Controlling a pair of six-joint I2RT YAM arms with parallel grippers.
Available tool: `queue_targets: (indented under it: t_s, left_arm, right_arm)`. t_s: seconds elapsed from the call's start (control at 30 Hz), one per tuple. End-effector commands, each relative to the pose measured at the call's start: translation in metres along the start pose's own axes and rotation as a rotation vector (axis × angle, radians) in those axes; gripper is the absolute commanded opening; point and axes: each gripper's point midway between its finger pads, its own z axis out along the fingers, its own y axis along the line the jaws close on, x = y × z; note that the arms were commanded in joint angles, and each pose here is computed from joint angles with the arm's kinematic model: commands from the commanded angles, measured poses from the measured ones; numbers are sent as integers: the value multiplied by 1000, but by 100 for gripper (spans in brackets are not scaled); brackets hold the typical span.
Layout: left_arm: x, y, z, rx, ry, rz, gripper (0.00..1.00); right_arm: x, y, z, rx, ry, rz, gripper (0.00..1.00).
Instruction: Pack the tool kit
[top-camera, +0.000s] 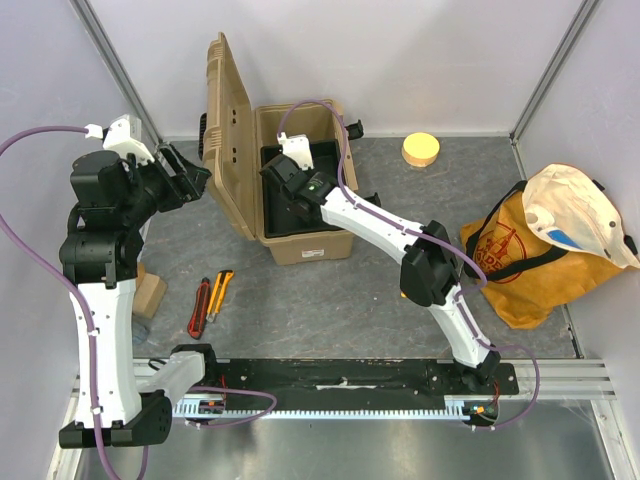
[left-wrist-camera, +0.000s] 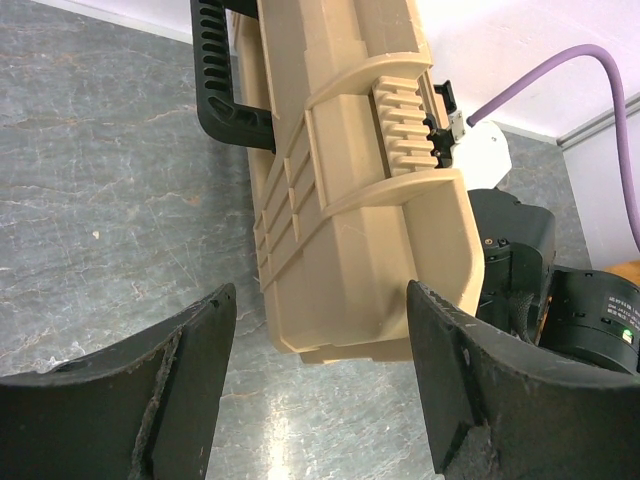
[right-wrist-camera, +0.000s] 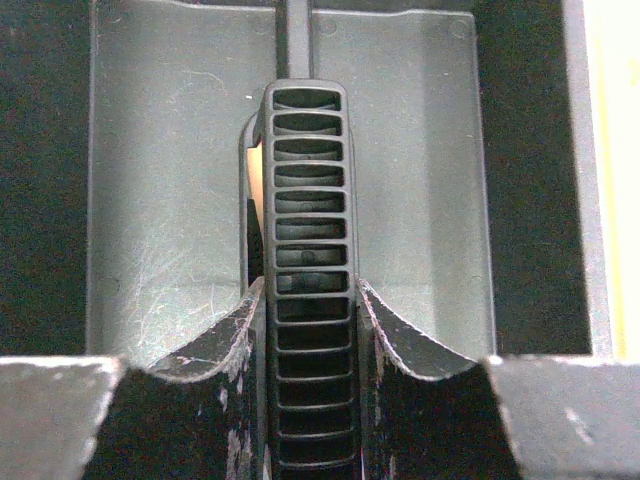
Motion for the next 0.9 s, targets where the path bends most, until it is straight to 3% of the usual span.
queue_targets:
  t_s: [0.0,0.87]
  left_arm:
    - [-10,-3,1,13,-42,13,75]
    - [-11,-4,1,15,-43,11,75]
  right_arm:
    - [4,-2,3,15,-4,40,0]
    - [-6,-5,9,8,-77,102,0]
